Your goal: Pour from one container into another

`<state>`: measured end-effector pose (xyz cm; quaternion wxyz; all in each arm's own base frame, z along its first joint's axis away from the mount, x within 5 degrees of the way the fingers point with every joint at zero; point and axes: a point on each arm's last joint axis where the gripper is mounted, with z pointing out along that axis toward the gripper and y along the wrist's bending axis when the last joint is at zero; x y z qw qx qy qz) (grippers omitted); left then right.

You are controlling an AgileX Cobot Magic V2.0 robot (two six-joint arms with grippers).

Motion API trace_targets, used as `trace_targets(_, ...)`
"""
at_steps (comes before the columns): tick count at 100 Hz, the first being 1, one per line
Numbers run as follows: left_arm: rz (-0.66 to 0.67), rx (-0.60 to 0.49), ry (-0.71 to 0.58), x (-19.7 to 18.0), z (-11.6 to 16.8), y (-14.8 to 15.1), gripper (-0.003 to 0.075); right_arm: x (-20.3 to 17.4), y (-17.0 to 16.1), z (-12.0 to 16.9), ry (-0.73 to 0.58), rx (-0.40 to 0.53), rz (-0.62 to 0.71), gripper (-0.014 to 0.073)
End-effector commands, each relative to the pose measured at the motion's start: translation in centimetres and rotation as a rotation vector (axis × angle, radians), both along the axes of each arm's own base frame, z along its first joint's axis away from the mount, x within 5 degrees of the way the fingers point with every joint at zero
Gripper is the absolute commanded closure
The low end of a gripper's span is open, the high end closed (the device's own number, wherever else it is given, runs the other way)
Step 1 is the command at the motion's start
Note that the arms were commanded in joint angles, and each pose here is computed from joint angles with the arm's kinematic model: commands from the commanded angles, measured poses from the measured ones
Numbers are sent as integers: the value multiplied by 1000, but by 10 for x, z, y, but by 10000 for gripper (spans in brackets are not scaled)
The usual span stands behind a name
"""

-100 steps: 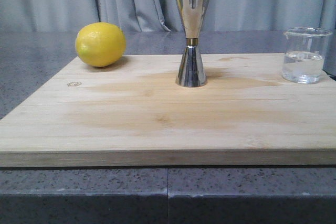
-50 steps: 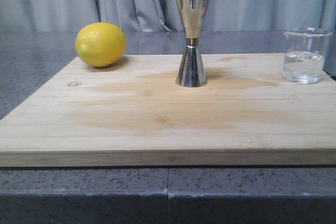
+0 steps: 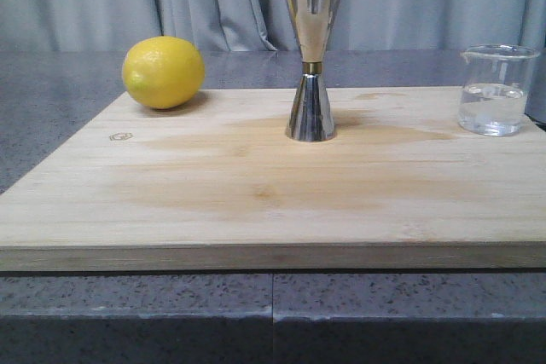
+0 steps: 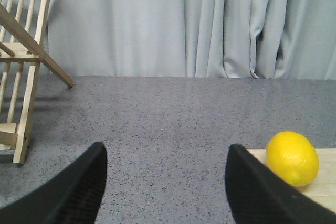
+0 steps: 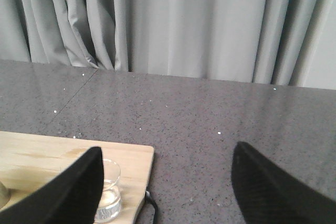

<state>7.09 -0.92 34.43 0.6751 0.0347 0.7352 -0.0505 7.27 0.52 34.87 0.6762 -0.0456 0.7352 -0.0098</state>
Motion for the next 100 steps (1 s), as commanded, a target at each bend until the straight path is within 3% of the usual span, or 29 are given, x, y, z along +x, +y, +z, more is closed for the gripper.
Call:
trace_targets(1,1,-35,-94,1,18,0,289,1,-2,14,-66,-7,-19,125)
trace_targets(16,-2,-27,-44,3,16,-1,278,1,-2,13,-54,-10,-17,118)
trace_targets(32,-13,-5,62,10,22,-2,194,1,-2,12,-50,-13,-17,25)
trace_targets(44,-66,37,164,18,32,-7,191,1,-1,11,-35,-13,-13,9)
trace_targets(67,-363,99,309,46,39,-34,211,0,0,5,31,-15,2,10)
trace_targets(100,-745,62,316,109,16,-69,219,-1,3,5,59,25,26,10)
